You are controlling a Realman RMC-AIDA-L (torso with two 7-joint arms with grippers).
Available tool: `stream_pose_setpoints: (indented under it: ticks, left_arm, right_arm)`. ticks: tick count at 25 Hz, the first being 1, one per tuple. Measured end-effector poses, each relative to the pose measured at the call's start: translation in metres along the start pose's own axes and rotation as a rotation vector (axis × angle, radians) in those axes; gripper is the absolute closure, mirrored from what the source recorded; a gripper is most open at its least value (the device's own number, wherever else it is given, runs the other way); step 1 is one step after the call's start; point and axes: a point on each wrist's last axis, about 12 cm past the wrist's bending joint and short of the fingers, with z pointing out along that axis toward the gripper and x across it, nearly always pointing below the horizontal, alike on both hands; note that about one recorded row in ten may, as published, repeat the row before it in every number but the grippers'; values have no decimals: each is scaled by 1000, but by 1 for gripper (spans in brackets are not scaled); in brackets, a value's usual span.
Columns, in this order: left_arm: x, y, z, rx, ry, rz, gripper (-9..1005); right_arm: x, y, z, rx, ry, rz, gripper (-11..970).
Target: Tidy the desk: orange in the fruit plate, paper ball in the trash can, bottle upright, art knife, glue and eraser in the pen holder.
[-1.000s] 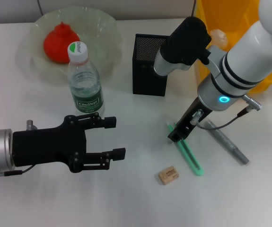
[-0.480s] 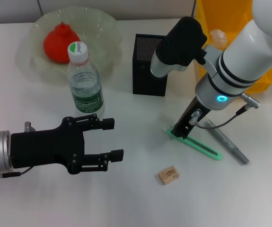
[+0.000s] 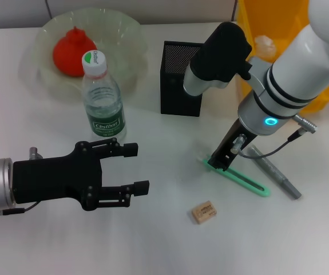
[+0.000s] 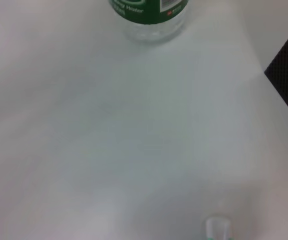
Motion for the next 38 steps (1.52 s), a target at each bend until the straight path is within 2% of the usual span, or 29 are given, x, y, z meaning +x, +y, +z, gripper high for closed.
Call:
stream_pose_setpoints:
  ticks: [6,11,13,17,20,23,26,30,34,38]
  left_arm:
    - [0,0,0,3,-3,-1,198]
    - [-1,0,-1,4,-3,-2,197]
    - [-1,-1,0,6,-3,-2,197]
    - [-1,-1,0,7,-3,-2,197]
    - [-1,-1,0,7,-3,-2,198]
    - [0,-1,0,8,-4,-3,198]
    - [-1,0,1,7,-3,-1,198]
    - [-2,0,2,8,-4,1,198]
    - [0,0,2,2,-3,-1,198]
    - [0,0,1,-1,-3,-2,197]
  right_arm:
    - [4,-2,-17,-10,-55,8,870]
    - [11,-18,-55,-11,-220,66,871]
    - [16,-27,-74,-27,-328,107,871]
    - [35,-51,-117,-130,-654,222,871]
    - [53,-68,-131,-200,-878,272,871]
    - [65,-79,-124,-257,-1065,253,871]
    - [69,-86,-90,-281,-1237,250,872]
    - [67,-87,-53,-172,-1370,220,872]
    - [56,-83,-19,-35,-1381,199,872]
    - [42,-77,2,-1,-1295,192,850]
